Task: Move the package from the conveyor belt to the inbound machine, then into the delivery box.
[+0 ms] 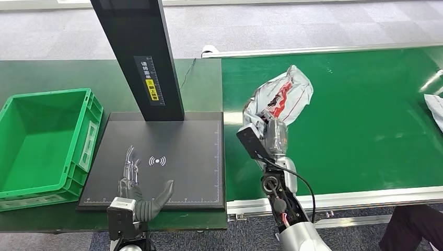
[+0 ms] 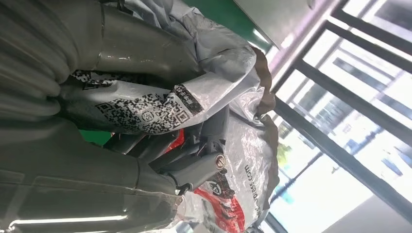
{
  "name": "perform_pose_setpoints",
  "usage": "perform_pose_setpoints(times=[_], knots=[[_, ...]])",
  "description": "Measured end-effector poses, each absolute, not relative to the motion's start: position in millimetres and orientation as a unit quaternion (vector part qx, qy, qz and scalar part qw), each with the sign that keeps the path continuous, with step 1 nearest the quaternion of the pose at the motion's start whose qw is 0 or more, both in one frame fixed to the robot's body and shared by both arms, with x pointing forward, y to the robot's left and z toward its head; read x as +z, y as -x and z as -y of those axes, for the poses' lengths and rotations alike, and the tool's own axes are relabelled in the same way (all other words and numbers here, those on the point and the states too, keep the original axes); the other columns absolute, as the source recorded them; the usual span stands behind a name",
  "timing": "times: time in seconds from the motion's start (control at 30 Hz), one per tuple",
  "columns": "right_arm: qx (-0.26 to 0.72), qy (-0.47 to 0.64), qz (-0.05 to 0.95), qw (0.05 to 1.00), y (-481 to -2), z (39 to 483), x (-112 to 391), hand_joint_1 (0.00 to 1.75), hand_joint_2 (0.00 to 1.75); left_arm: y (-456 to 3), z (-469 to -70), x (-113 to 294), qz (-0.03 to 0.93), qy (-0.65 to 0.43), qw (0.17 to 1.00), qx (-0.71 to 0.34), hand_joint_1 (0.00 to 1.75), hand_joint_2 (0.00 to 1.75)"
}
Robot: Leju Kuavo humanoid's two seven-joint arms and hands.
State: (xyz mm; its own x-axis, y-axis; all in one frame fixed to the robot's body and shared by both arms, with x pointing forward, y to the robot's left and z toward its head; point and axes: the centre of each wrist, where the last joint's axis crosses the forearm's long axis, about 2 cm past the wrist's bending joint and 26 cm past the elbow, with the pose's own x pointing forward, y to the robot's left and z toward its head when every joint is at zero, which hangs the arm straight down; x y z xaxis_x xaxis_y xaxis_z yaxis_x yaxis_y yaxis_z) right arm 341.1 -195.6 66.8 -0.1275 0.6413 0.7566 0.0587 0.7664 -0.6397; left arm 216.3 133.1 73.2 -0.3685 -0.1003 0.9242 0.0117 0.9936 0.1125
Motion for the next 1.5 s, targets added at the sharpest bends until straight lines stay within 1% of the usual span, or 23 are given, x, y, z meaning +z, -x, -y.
perform_pose_setpoints(times=[0.1,0.2,0.27,0.33,0.43,0.5,0.63,0.93,1.03,1.17,1.3,1.4,1.5], knots=[[0.204,0.258,0.739,0.587,-345.1,200.6,78.2,1.75,1.75,-216.1,-133.6,73.3,0.826,-0.029,0.561,-0.049,0.00,1.75],[0.140,0.265,0.784,0.544,-345.8,205.2,93.9,1.75,1.75,-215.8,-133.7,73.1,0.827,-0.032,0.559,-0.050,0.00,1.75],[0.101,0.242,0.813,0.520,-346.9,205.5,110.0,1.75,1.75,-215.8,-133.7,73.1,0.829,-0.033,0.556,-0.052,0.00,1.75],[0.086,0.189,0.836,0.508,-349.2,199.7,127.6,1.75,1.75,-216.0,-133.5,73.4,0.830,-0.032,0.554,-0.055,0.00,1.75],[0.106,0.099,0.853,0.501,-353.9,178.9,148.6,1.75,1.75,-217.2,-132.7,74.4,0.831,-0.028,0.552,-0.061,0.00,1.75],[0.116,0.069,0.861,0.489,-356.6,164.3,158.5,1.75,1.75,-218.3,-132.5,75.1,0.831,-0.026,0.552,-0.063,0.00,1.75],[0.119,0.051,0.872,0.472,-359.6,150.8,168.7,1.75,1.75,-218.8,-133.0,75.2,0.831,-0.027,0.553,-0.063,0.00,1.75],[0.128,0.039,0.876,0.464,-359.2,144.0,171.1,1.75,1.75,-219.0,-133.5,75.2,0.830,-0.028,0.553,-0.063,0.00,1.75],[0.153,0.011,0.871,0.466,-363.1,135.0,174.0,1.75,1.75,-219.4,-133.3,75.4,0.831,-0.026,0.553,-0.065,0.00,1.75],[0.202,-0.065,0.846,0.489,-371.0,98.3,172.5,1.75,1.75,-222.7,-132.8,77.1,0.833,-0.025,0.549,-0.066,0.00,1.75],[0.230,-0.136,0.795,0.544,-364.6,62.6,159.4,1.75,1.75,-223.4,-133.3,76.7,0.835,-0.036,0.545,-0.058,0.00,1.75],[0.271,-0.160,0.748,0.585,-354.7,49.7,143.0,1.75,1.75,-223.2,-137.1,76.9,0.841,-0.078,0.535,-0.022,0.00,1.75],[0.319,-0.165,0.700,0.617,-343.7,47.6,122.1,1.75,1.75,-222.7,-145.4,82.7,0.844,-0.149,0.514,0.045,0.00,1.75]])
